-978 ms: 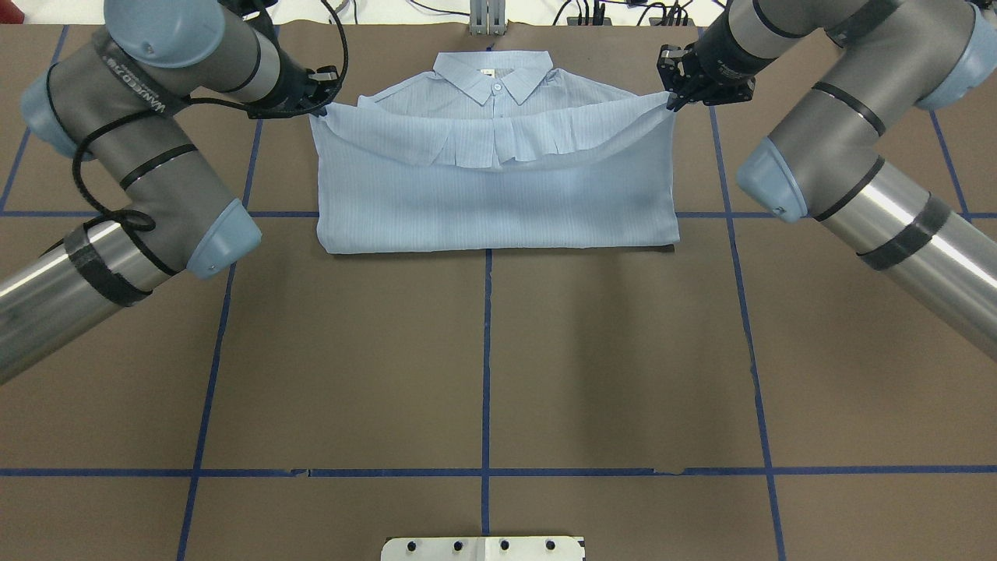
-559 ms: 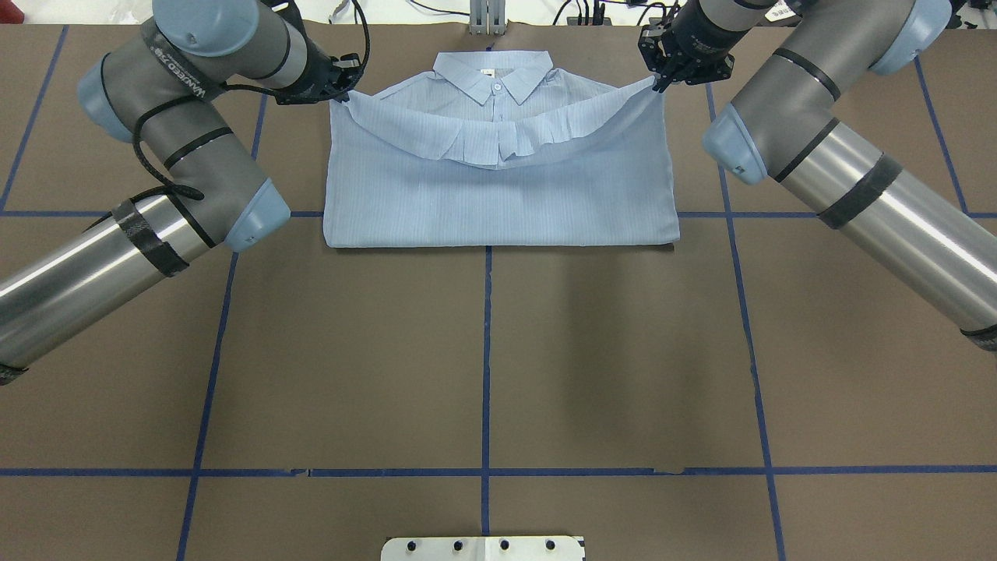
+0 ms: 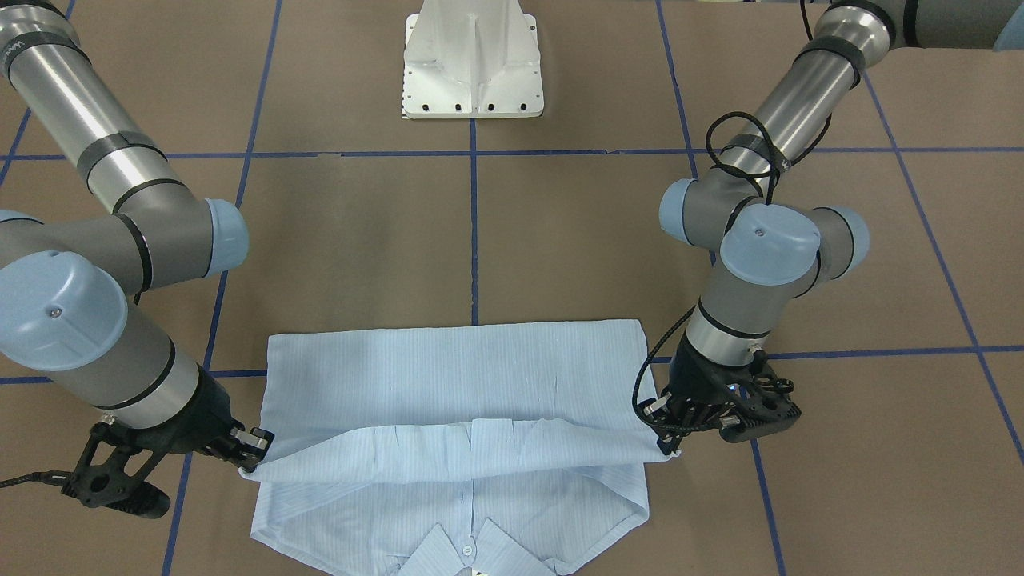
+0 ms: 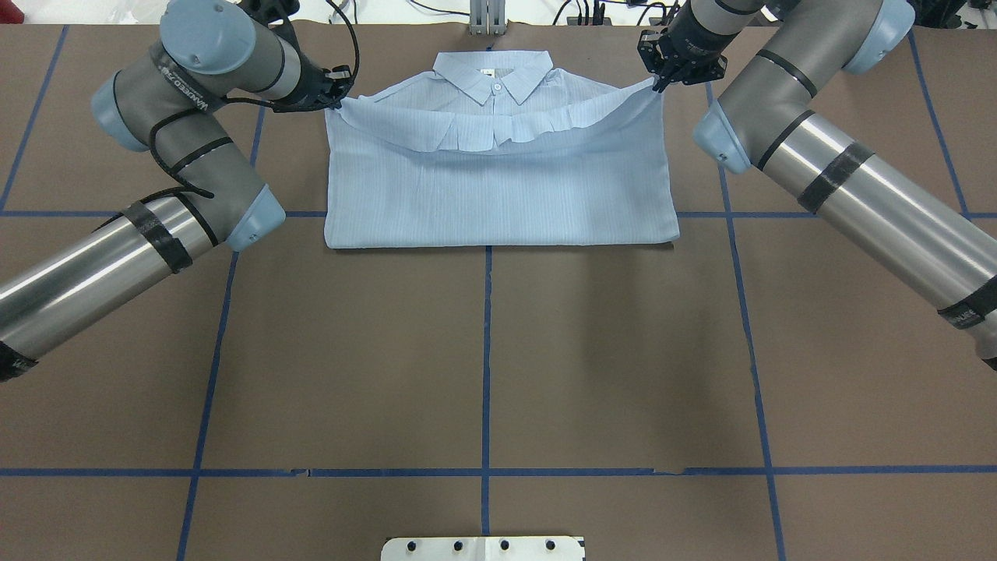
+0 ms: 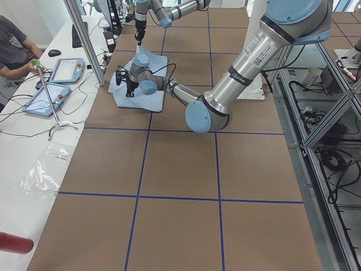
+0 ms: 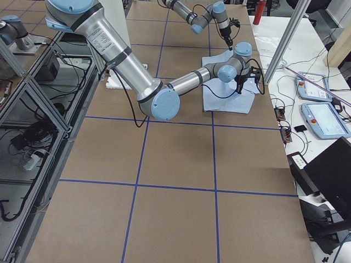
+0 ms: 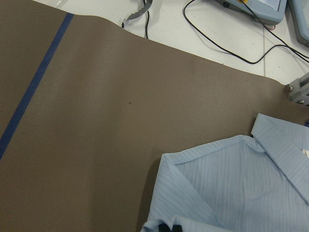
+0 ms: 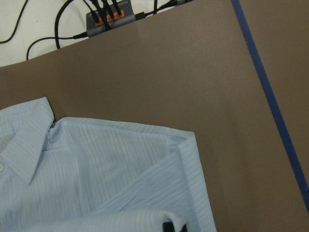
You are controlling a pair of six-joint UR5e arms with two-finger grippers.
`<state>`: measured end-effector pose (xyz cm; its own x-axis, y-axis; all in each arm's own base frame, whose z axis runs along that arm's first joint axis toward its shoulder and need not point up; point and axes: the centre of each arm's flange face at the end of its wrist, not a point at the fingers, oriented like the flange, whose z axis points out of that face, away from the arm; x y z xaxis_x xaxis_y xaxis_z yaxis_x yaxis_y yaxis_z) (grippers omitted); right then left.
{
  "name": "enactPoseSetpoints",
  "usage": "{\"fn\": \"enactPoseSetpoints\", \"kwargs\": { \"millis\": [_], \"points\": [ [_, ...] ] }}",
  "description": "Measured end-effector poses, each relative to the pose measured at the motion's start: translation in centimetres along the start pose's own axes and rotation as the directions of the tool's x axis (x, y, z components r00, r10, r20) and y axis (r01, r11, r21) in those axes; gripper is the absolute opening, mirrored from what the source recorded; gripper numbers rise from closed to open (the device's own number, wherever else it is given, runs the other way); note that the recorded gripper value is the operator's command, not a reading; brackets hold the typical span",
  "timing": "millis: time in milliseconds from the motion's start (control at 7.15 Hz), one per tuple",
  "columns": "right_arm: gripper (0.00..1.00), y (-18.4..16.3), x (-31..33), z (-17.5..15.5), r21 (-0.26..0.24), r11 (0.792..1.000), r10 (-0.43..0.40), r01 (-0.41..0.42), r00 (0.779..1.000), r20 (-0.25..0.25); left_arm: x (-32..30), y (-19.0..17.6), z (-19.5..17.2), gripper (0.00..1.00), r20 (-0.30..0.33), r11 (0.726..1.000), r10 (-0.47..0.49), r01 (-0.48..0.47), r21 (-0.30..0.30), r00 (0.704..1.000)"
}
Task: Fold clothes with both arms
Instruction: 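Carry the hem with both grippers over the shirt up to the collar, then open both grippers to release the hem at the collar and lift away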
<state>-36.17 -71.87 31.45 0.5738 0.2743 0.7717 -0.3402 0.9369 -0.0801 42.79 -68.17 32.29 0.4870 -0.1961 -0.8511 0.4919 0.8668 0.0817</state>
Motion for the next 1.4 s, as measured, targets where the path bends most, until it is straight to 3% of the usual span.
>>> {"fn": "enactPoseSetpoints", "kwargs": {
  "millis": [419, 559, 699, 1118, 1398],
  "points": [
    [0.00, -0.4, -0.3, 0.4, -0.001, 1.000, 0.001, -0.001, 1.000, -0.004, -0.4, -0.3, 1.5, 0.00, -0.009, 1.000, 0.001, -0.001, 0.003, 1.000],
    [0.48, -0.4, -0.3, 0.4, -0.001, 1.000, 0.001, -0.001, 1.000, -0.004, -0.2, -0.4, 1.6, 0.62, -0.011, 1.000, -0.001, 0.001, 0.003, 1.000],
    [0.99, -0.4, -0.4, 0.4, 0.001, 1.000, -0.001, 0.001, 1.000, -0.003, 0.0, -0.4, 1.6, 0.99, -0.013, 1.000, -0.003, 0.004, 0.004, 1.000],
    [1.00, 0.0, -0.2, 0.9, 0.021, 1.000, -0.015, 0.015, 1.000, 0.002, -0.6, -0.9, 1.4, 1.00, -0.011, 1.000, -0.001, 0.002, 0.011, 1.000],
    [1.00, 2.6, 1.7, 2.1, 0.018, 0.999, -0.049, 0.049, 0.998, 0.039, -1.1, -0.8, 0.3, 1.00, -0.023, 1.000, 0.000, 0.001, 0.016, 1.000]
  ]
}}
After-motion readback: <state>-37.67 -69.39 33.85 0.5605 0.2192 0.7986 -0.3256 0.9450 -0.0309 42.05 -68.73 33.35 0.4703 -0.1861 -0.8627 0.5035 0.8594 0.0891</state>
